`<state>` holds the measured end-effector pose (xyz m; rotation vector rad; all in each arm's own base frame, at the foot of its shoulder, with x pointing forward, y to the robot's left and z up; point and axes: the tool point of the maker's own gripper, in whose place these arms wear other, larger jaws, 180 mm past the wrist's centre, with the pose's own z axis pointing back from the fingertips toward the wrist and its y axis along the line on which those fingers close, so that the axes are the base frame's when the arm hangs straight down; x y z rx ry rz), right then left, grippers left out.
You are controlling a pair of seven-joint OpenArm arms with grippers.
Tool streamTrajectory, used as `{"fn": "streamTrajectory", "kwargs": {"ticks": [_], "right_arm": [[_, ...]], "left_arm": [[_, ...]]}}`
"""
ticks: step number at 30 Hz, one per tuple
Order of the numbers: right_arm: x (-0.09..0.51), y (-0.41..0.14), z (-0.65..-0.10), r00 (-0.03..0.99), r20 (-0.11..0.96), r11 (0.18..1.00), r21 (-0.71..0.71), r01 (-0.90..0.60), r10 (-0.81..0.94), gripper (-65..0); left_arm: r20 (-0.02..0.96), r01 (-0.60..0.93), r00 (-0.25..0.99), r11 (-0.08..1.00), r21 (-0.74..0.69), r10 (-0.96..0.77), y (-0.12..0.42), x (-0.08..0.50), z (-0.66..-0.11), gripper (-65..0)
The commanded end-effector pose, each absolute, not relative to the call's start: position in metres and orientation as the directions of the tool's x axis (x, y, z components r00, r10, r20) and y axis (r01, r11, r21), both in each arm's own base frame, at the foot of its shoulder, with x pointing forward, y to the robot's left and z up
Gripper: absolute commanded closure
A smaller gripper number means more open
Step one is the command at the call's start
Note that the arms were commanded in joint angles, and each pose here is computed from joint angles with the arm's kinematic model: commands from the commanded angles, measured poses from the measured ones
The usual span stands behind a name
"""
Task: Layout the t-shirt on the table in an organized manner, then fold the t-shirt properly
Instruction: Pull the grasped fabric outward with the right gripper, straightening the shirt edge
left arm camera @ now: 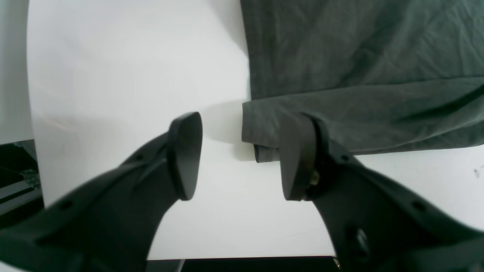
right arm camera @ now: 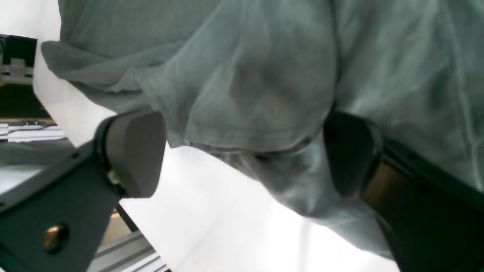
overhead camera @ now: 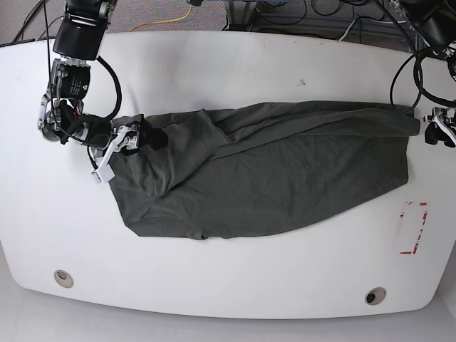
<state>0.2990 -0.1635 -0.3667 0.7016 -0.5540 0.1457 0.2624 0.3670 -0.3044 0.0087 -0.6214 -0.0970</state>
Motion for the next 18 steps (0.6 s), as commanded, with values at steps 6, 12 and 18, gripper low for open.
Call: {"fn": "streamTrajectory", "kwargs": {"ticks": [6, 12, 18], "right_arm": [[0.309, -0.164, -0.353, 0.817, 0.573, 0.755, 0.563, -0.336, -0.063, -62.0], [0.309, -0.166, -0.352, 0.816, 0.576, 0.76, 0.556, -0.337, -0.06, -62.0], [0.311, -0.205, -0.343, 0.808, 0.589, 0.817, 0.473, -0.329, -0.015, -62.0]], "left_arm": [[0.615, 0.09, 0.78, 0.993, 0.07, -0.114, 0.373, 0.27, -0.288, -31.0], [0.617, 0.09, 0.779, 0.994, 0.07, -0.114, 0.373, 0.27, -0.287, -31.0], [0.613, 0.091, 0.782, 0.993, 0.069, -0.115, 0.373, 0.268, -0.288, -31.0]]}}
